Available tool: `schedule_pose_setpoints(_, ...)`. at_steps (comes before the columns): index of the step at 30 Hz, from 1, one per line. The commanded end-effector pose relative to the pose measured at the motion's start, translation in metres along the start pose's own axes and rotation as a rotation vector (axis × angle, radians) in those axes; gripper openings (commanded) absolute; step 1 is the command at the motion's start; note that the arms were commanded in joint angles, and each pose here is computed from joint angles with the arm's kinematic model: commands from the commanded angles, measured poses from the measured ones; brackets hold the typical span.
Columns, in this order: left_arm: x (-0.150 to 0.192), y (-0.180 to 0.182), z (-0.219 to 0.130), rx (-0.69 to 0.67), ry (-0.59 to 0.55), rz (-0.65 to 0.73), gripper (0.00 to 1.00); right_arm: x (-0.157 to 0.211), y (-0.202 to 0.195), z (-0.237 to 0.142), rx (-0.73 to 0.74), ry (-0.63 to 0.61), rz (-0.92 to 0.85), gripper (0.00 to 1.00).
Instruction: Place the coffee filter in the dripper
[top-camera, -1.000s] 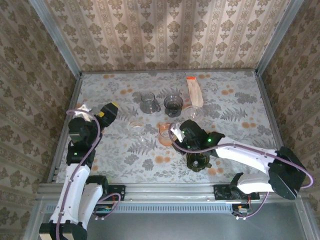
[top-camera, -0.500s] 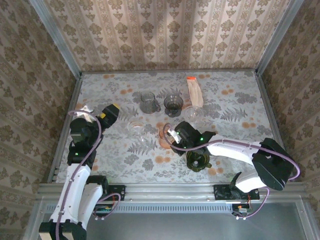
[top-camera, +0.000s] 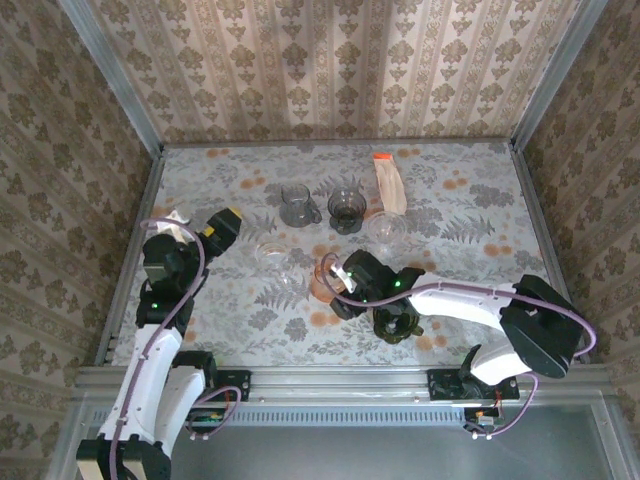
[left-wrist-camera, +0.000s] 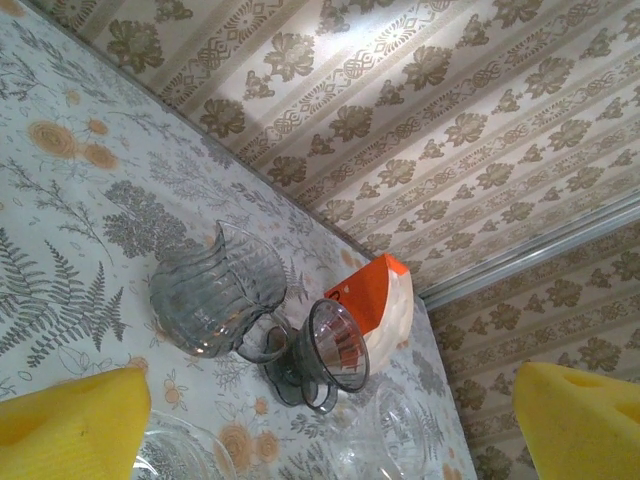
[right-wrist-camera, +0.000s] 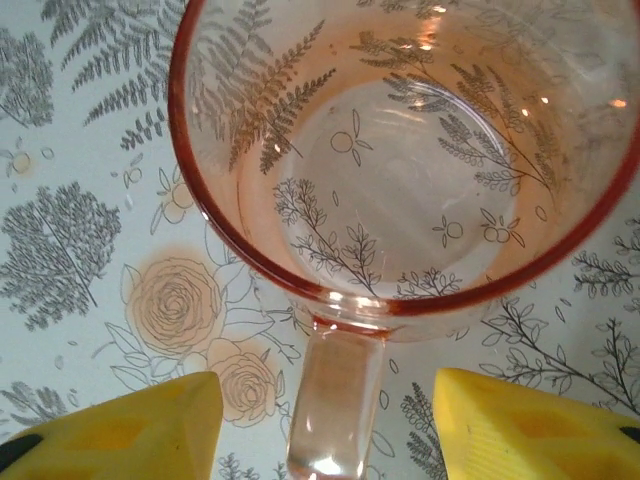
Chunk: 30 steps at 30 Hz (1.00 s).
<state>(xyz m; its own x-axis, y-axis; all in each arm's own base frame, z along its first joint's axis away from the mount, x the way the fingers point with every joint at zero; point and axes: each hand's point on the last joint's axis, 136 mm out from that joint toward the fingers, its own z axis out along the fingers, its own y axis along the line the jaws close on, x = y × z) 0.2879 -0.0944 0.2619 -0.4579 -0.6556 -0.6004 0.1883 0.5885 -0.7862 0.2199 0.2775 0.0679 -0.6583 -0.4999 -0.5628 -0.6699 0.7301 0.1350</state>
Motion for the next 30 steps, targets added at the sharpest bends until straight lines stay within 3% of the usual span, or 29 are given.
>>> schedule_pose_setpoints(1, 0.003, -0.005, 0.0, 0.019, 0.015, -0.011, 0.95, -0.023, -0.002, -0.033, 0.036, -0.085, 0.055, 0.66)
schedule_pose_setpoints(7, 0.009, -0.005, 0.001, 0.025, 0.033, -0.013, 0.96, -0.015, -0.026, -0.088, 0.167, -0.102, 0.225, 0.74)
schedule_pose_setpoints(14, 0.019, 0.003, 0.004, 0.024, 0.046, -0.028, 0.96, 0.046, -0.06, -0.133, 0.335, -0.041, 0.459, 0.8)
schedule_pose_setpoints(21, 0.023, 0.008, 0.007, 0.025, 0.061, -0.033, 0.96, 0.099, -0.07, -0.136, 0.378, 0.031, 0.64, 0.82)
schedule_pose_setpoints(30, 0.026, 0.009, 0.009, 0.036, 0.069, -0.044, 0.96, 0.122, -0.06, -0.119, 0.306, 0.07, 0.741, 0.83)
